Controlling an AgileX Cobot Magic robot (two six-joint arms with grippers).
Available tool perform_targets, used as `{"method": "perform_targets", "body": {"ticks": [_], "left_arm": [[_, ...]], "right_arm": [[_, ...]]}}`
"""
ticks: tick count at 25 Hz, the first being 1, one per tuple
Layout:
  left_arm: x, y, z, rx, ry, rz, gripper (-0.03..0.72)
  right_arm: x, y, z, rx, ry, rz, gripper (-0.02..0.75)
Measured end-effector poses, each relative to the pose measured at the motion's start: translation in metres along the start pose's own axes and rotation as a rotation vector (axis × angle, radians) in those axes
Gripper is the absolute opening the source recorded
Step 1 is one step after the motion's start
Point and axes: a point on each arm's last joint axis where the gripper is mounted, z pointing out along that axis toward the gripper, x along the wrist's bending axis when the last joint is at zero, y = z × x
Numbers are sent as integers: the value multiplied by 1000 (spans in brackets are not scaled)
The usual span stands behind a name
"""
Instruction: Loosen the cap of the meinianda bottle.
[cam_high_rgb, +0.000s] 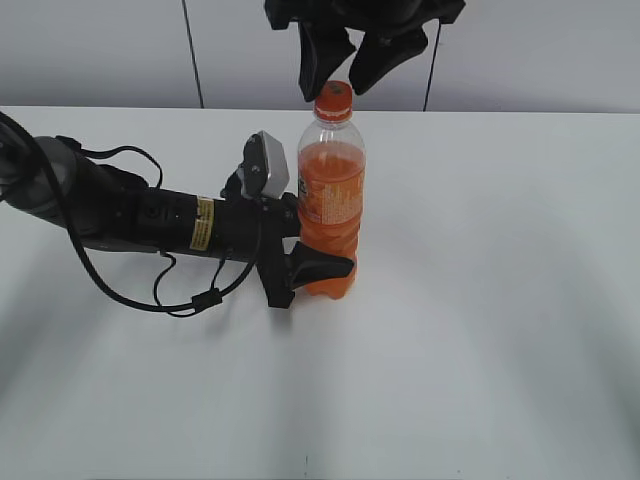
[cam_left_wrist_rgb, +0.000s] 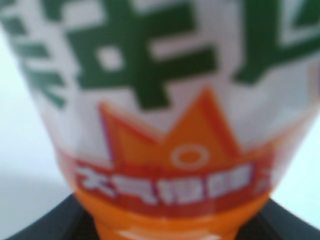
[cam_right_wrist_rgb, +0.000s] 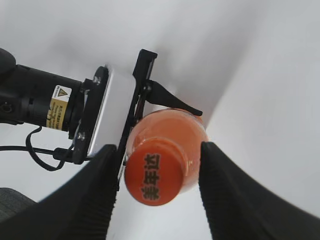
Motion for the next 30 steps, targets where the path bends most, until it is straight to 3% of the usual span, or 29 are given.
{"method": "perform_targets", "body": {"ticks": [13,30], "left_arm": [[0,0,0,1,1,0,401],[0,0,0,1,1,0,401]], "right_arm": [[2,-1,1,6,29,11,396],[-1,-8,-1,21,-4,3,396]]}}
